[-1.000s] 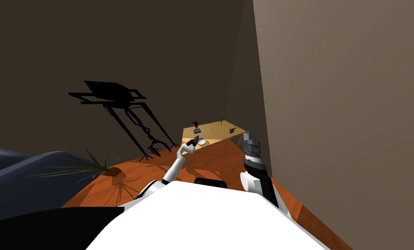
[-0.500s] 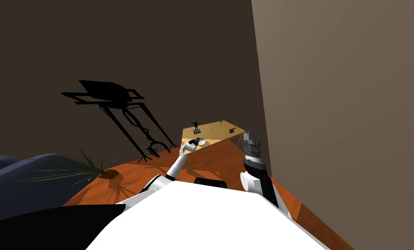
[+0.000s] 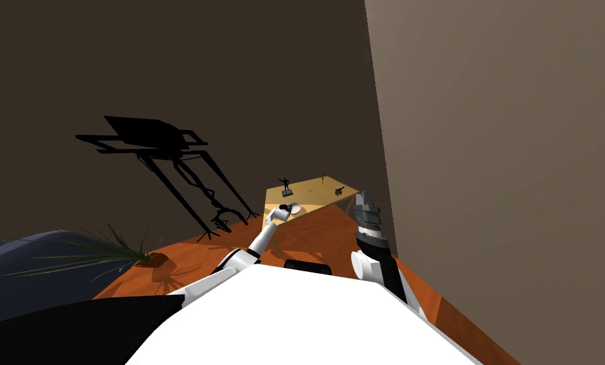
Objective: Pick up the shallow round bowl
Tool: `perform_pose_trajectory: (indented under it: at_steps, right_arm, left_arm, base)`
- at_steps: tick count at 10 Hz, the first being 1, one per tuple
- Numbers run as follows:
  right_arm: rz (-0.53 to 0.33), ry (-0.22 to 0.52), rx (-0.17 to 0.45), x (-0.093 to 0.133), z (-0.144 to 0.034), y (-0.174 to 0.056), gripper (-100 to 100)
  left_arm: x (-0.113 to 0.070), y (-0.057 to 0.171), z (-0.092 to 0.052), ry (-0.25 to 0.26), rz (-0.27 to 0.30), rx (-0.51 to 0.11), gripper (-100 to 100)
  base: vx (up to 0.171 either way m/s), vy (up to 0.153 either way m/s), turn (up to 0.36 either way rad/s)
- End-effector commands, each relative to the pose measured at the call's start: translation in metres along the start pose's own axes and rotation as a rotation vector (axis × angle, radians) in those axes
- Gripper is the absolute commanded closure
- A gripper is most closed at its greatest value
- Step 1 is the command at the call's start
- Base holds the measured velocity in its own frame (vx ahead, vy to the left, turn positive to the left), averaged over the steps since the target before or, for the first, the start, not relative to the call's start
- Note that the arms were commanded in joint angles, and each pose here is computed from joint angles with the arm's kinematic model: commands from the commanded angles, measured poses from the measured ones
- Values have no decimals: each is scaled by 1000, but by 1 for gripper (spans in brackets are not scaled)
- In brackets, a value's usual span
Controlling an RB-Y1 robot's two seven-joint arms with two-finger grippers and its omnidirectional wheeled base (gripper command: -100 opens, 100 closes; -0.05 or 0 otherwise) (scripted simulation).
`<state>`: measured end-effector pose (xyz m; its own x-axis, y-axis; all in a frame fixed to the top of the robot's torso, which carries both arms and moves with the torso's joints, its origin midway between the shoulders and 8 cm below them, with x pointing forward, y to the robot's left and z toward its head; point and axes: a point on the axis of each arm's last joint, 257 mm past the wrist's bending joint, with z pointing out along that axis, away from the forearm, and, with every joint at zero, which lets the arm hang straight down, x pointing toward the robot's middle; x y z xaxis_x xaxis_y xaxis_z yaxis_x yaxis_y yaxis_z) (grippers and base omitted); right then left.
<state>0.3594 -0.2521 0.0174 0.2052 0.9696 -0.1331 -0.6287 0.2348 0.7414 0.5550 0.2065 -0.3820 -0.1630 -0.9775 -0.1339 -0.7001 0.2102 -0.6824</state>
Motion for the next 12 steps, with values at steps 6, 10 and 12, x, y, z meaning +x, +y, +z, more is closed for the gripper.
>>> perform_pose_trajectory:
  at_steps: [6, 10, 12]
  right_arm:
    - [0, 0, 0, 0, 0, 0, 0]
    - [0, 0, 0, 0, 0, 0, 0]
    - [0, 0, 0, 0, 0, 0, 0]
  left_arm:
    - [49, 82, 18, 62, -56, -269, -100]
    - [90, 136, 15, 111, -82, -398, -100]
    - [87, 130, 16, 109, -80, -386, 0]
  base:
    - [105, 62, -29]
    - [190, 94, -7]
    - [39, 31, -1]
